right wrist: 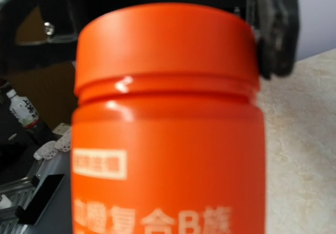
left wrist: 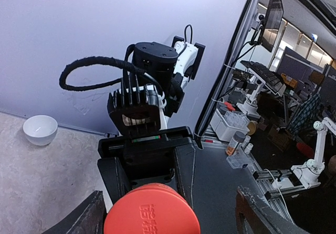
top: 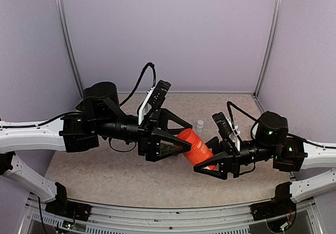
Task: Sort the pills into containers
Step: Pass from the right arm to the left
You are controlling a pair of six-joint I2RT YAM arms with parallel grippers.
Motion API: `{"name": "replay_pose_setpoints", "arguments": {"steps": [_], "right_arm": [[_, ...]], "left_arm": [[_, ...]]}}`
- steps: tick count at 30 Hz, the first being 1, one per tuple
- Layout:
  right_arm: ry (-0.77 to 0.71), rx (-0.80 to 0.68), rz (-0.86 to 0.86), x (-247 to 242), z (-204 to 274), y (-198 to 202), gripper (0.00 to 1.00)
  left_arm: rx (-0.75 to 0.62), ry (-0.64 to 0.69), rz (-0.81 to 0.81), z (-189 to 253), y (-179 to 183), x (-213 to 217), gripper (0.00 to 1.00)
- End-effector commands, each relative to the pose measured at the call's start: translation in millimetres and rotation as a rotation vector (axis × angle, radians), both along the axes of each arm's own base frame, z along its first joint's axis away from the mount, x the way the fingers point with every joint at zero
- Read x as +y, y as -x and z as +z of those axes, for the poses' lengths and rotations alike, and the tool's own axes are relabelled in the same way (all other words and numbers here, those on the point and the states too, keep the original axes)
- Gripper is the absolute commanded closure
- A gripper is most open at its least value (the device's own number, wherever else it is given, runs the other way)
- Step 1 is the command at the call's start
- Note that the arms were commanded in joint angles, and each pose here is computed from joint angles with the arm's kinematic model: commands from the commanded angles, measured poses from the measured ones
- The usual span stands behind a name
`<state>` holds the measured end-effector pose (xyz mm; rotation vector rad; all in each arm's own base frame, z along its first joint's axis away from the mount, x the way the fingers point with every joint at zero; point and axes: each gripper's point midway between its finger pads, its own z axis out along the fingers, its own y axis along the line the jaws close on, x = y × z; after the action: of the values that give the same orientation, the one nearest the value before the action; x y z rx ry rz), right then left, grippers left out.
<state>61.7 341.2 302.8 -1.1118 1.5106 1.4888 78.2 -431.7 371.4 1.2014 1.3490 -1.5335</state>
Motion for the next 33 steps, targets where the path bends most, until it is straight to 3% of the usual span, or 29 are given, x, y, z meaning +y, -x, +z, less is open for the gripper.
{"name": "replay_pose_setpoints", "arguments": {"steps": [1, 12, 23, 25, 33], "right_arm": [[-0.022, -0.031, -0.054, -2.8, 13.8, -9.6, 1.00], [-0.039, -0.060, -0.078, -6.1, 21.3, -13.4, 1.00], [-0.013, -0.074, -0.106, -4.8, 14.6, -21.0, 0.99], [-0.006, -0.080, -0.128, -6.6, 13.6, -24.6, 0.86], [0.115, -0.152, -0.380, -28.5, -10.7, -64.8, 0.12]], "left_arm": [[-0.004, 0.004, -0.022, -1.4, 2.9, -5.8, 0.18], [-0.001, -0.065, 0.006, -18.6, -5.4, -17.9, 0.19], [0.003, -0.064, 0.002, -15.9, -6.6, -19.0, 0.58], [0.011, -0.061, 0.025, -14.2, -11.0, -18.0, 0.58], [0.105, -0.086, 0.331, -12.7, -76.2, 6.5, 0.58]]}}
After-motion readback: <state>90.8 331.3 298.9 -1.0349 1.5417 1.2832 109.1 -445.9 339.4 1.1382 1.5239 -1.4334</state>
